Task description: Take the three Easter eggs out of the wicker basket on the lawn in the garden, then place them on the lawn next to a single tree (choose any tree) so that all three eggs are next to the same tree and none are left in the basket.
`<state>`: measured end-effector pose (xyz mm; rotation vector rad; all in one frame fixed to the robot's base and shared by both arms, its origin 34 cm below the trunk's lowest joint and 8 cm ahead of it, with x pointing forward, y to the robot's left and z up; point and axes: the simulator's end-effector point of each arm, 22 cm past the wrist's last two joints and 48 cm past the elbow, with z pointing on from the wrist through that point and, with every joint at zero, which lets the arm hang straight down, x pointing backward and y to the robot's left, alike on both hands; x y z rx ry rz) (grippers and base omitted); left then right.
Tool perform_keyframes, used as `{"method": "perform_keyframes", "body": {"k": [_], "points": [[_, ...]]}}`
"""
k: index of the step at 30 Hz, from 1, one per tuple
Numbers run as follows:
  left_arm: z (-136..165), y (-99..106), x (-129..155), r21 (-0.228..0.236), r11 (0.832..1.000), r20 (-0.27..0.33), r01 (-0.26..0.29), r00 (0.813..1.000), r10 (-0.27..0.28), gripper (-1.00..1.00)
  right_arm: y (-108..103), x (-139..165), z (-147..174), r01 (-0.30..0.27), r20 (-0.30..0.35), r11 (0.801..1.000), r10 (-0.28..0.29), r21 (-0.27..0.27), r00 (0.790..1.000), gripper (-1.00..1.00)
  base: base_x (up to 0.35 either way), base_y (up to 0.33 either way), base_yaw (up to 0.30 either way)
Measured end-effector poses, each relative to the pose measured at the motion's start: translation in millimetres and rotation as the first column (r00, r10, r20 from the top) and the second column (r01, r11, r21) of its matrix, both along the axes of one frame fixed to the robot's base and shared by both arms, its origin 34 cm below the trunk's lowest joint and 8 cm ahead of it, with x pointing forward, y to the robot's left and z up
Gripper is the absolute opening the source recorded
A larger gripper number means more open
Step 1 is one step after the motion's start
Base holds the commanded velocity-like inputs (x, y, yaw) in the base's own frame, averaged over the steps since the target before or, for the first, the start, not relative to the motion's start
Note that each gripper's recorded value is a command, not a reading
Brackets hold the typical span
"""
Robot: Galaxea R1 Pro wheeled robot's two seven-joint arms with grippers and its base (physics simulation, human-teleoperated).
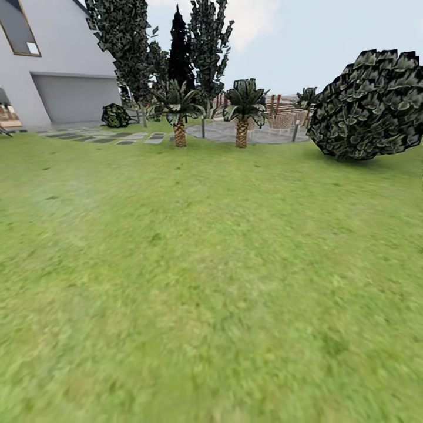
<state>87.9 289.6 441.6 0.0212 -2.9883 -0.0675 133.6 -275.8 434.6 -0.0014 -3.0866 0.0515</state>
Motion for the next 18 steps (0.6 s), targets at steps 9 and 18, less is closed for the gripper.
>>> {"method": "perform_keyframes", "body": {"k": [9, 18], "points": [[0.0, 0.0, 0.0, 0.000, 1.000, 0.000, 0.001, 1.000, -0.001, 1.00, 0.0, -0.2, 0.0, -0.002, -0.001, 1.000, 0.002, 0.000, 1.000, 1.00, 0.343, 0.000, -0.002], [0.0, 0.0, 0.0, 0.000, 1.000, 0.000, 0.001, 1.000, -0.001, 1.00, 0.0, -0.7, 0.1, -0.003, -0.002, 1.000, 0.003, 0.000, 1.000, 1.00, 0.343, 0.000, 0.000]]}}
